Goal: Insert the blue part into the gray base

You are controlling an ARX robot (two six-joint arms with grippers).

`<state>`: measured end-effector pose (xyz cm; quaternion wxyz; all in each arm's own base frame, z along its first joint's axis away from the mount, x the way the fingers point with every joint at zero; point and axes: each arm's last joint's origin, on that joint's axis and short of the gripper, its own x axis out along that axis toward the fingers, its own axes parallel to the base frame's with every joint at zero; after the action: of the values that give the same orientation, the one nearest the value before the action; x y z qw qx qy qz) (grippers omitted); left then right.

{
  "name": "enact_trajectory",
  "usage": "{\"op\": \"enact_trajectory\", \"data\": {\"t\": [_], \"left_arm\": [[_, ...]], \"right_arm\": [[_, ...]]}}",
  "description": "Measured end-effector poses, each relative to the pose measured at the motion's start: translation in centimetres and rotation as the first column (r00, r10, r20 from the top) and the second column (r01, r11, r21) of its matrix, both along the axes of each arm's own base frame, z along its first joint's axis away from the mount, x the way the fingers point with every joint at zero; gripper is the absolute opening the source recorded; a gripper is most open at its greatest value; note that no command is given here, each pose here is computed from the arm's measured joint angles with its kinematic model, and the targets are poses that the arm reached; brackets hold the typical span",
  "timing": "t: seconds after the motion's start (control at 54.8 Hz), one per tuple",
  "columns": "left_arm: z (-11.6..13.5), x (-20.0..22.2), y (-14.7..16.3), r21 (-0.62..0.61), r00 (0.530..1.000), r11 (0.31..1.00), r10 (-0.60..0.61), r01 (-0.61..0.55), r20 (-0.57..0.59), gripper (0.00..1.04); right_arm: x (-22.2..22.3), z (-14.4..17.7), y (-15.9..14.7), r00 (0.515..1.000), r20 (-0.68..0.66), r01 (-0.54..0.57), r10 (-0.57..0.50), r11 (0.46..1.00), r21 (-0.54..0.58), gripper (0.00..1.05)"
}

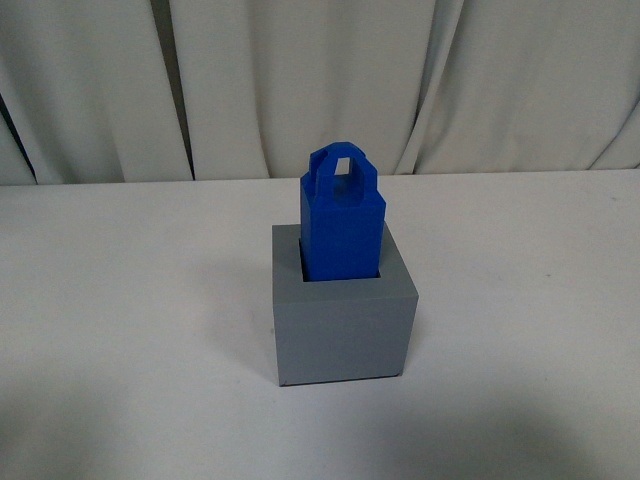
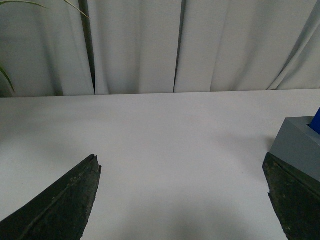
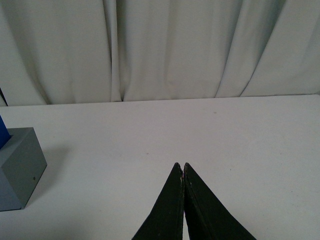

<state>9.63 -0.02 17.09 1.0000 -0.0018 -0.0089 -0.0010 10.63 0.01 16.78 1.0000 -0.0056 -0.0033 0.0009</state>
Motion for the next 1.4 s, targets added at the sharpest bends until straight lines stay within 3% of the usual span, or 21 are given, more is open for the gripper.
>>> {"op": "enact_trajectory", "data": {"t": [0.128, 0.182, 0.73, 1.405], "left_arm": [[0.00, 0.00, 0.00, 0.000, 1.000, 1.000, 0.000, 0.000, 0.000, 0.99], [0.00, 0.00, 0.00, 0.000, 1.000, 1.000, 0.000, 0.000, 0.000, 0.99], [0.00, 0.00, 0.00, 0.000, 1.000, 1.000, 0.000, 0.000, 0.000, 0.99], [0.00, 0.00, 0.00, 0.000, 1.000, 1.000, 0.000, 0.000, 0.000, 0.99]], "right_arm": [[-0.86, -0.22, 0.00, 1.000, 0.000, -0.002, 0.002, 1.000, 0.000, 0.02], [-0.87, -0.24, 0.00, 1.000, -0.002, -0.001, 0.001, 1.000, 0.000, 0.08], [-0.87, -0.25, 0.00, 1.000, -0.003, -0.001, 0.001, 1.000, 0.000, 0.98], [-0.87, -0.25, 0.00, 1.000, -0.003, -0.001, 0.001, 1.000, 0.001, 0.97]]}}
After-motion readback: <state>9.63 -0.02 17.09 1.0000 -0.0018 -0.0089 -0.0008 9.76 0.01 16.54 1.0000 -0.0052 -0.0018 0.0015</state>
